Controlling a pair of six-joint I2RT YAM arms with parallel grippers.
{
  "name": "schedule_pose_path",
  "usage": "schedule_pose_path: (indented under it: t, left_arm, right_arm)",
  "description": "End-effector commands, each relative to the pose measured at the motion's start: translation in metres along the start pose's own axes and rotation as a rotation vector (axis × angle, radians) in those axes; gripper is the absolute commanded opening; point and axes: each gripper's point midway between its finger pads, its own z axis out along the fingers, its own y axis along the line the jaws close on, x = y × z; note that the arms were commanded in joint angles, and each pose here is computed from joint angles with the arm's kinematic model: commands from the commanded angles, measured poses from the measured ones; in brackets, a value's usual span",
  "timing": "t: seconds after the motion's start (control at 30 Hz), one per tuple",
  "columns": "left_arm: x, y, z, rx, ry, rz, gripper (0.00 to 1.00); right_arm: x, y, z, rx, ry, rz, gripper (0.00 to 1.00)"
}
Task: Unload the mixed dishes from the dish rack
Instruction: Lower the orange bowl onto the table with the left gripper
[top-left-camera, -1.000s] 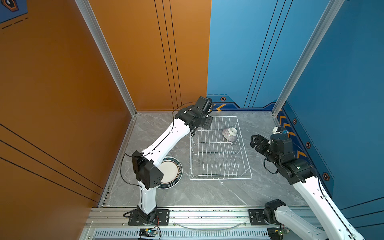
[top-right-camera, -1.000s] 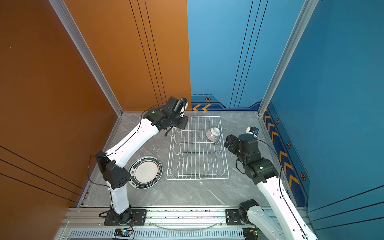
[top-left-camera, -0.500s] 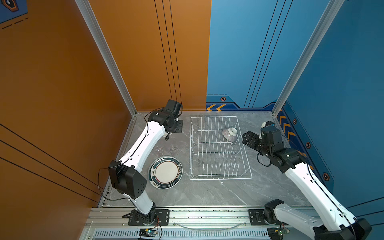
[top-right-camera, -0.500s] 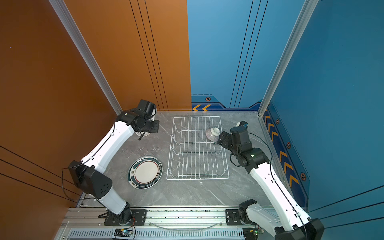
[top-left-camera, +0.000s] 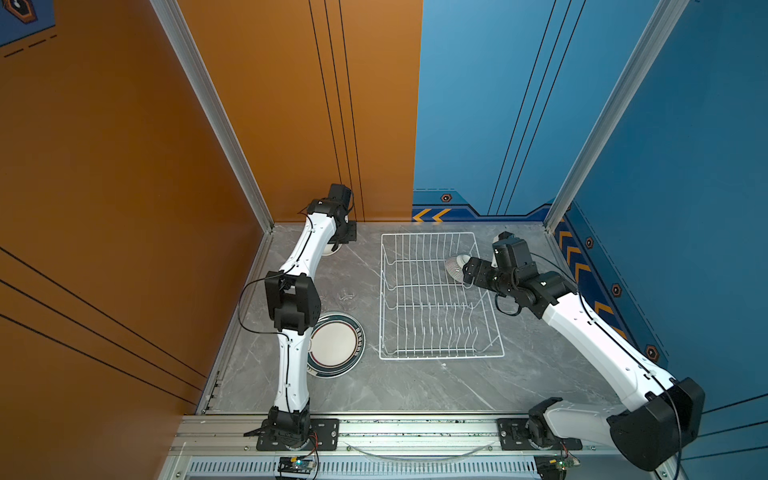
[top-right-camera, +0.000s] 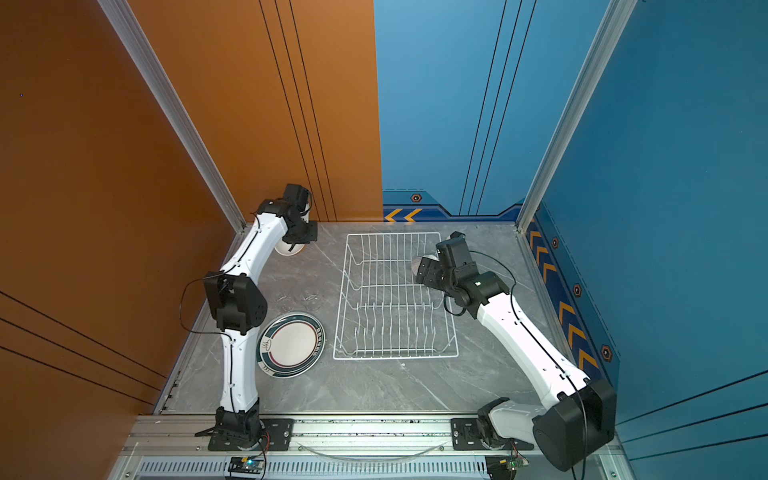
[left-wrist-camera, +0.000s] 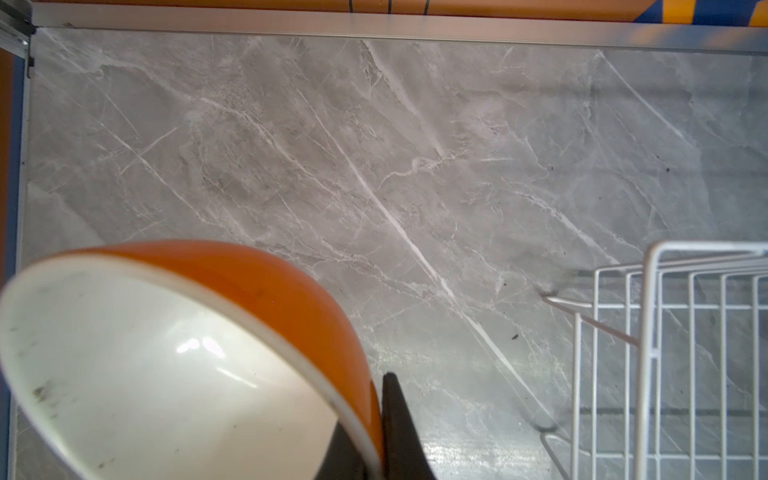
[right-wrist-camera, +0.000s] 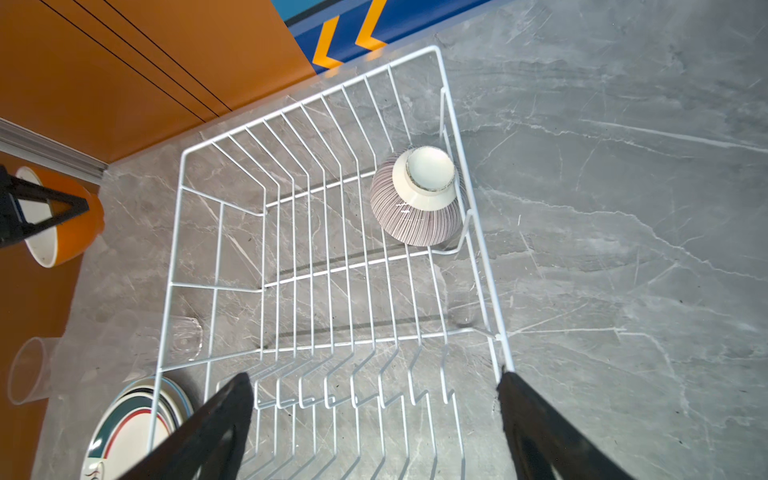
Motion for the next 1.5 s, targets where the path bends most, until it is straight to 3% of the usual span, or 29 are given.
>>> schedule_pose_path:
  t: [0.0,0.6,1.0,1.13,1.3,1.4,1.47]
  left_arm:
    - [0.011,0.002,0.007,0.013,0.075,-0.002,0.00]
    - [0.052,0.001,0.040,0.004,0.214,0.037,0.00]
    - [0.060,-0.004,0.047,0.017,0.239,0.049,0.07]
    - [0.059,-0.005,0.047,0.022,0.238,0.049,0.15]
    - [0.059,-0.006,0.041,0.026,0.234,0.050,0.32]
    - [0.053,-0.007,0.027,0.021,0.205,0.050,0.51]
    - [0.047,-0.006,0.013,0.015,0.175,0.053,0.73]
  right_arm:
    - [0.003,-0.001,0.005,0.028,0.041,-0.049,0.94]
    - [0.001,0.006,0.093,0.087,0.197,-0.123,0.95]
    - [0.001,0.003,0.108,0.113,0.214,-0.116,0.96]
    - [0.005,-0.002,0.111,0.129,0.235,-0.117,0.97]
    - [0.006,-0.008,0.114,0.155,0.238,-0.142,0.99]
    - [0.004,-0.012,0.115,0.170,0.236,-0.158,0.99]
    - [0.001,-0.010,0.115,0.169,0.232,-0.171,0.99]
